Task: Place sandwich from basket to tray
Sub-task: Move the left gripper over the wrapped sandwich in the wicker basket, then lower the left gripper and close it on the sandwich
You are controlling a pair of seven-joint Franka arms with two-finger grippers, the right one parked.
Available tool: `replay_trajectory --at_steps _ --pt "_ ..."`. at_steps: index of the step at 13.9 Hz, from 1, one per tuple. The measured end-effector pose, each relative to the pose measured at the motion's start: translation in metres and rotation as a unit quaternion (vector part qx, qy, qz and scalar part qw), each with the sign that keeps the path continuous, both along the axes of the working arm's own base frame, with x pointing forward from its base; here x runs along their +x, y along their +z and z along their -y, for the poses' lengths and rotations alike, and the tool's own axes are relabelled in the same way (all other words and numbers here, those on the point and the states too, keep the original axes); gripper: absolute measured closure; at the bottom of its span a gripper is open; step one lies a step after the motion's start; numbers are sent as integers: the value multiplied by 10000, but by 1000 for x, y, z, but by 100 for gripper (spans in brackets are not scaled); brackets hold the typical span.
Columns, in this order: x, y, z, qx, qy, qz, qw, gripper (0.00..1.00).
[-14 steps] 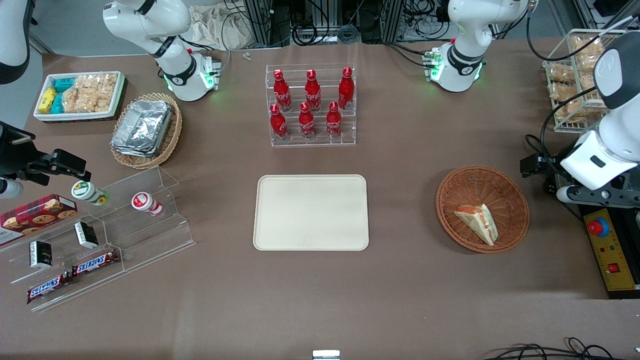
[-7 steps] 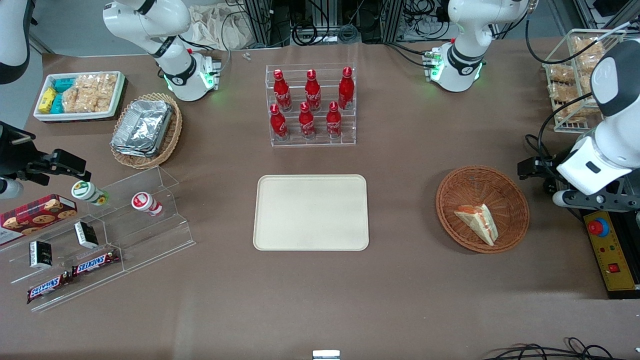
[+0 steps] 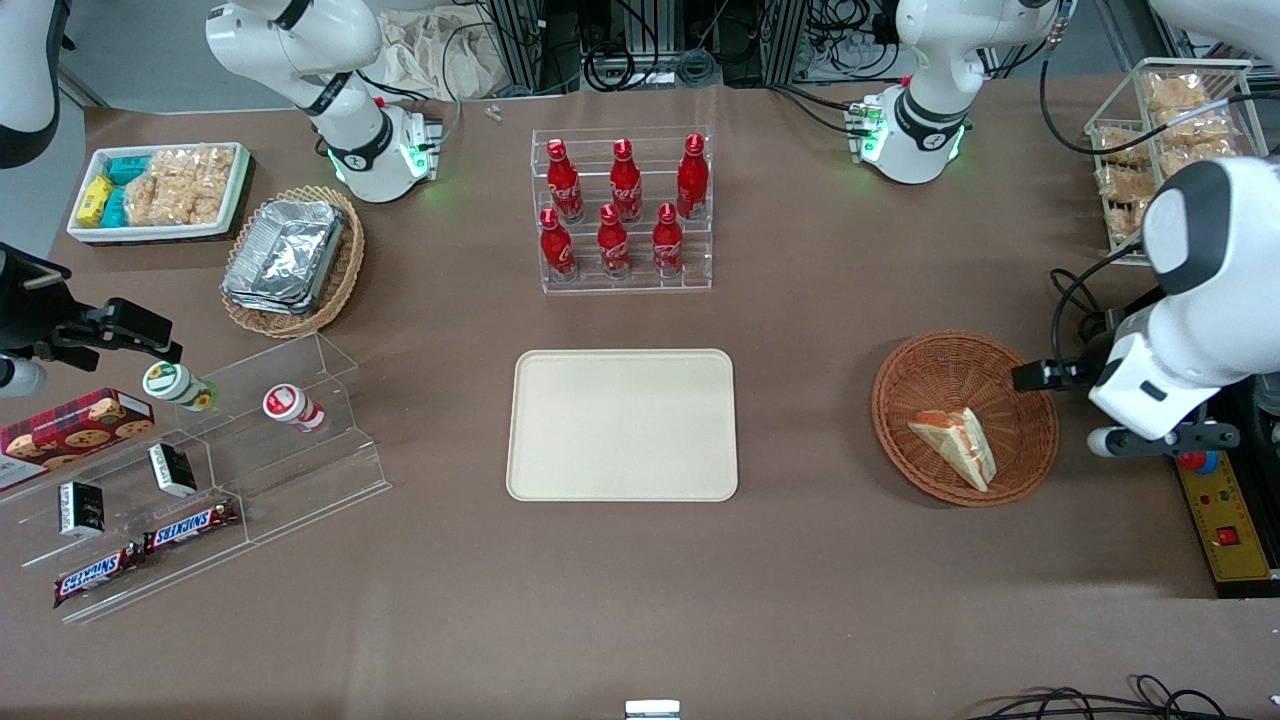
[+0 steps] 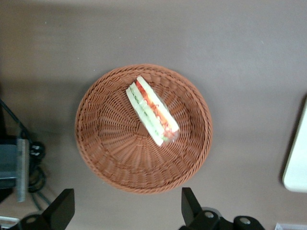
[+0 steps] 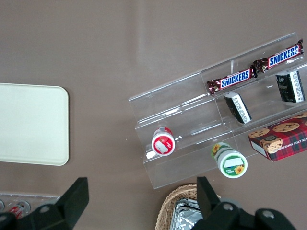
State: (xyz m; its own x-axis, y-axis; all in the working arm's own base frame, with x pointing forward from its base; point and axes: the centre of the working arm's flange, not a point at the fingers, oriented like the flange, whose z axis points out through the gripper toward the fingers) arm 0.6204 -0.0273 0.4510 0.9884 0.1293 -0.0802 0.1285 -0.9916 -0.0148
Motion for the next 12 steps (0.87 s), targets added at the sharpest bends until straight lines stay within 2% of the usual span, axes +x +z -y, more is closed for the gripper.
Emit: replay_trajectory --at_steps 2,4,6,12 --pt "0 -30 3 32 658 67 9978 0" --pt "3 -64 9 35 1306 161 9913 0" --pt "7 -98 19 36 1767 152 9841 0" --pt "11 -137 33 44 1945 51 9809 0"
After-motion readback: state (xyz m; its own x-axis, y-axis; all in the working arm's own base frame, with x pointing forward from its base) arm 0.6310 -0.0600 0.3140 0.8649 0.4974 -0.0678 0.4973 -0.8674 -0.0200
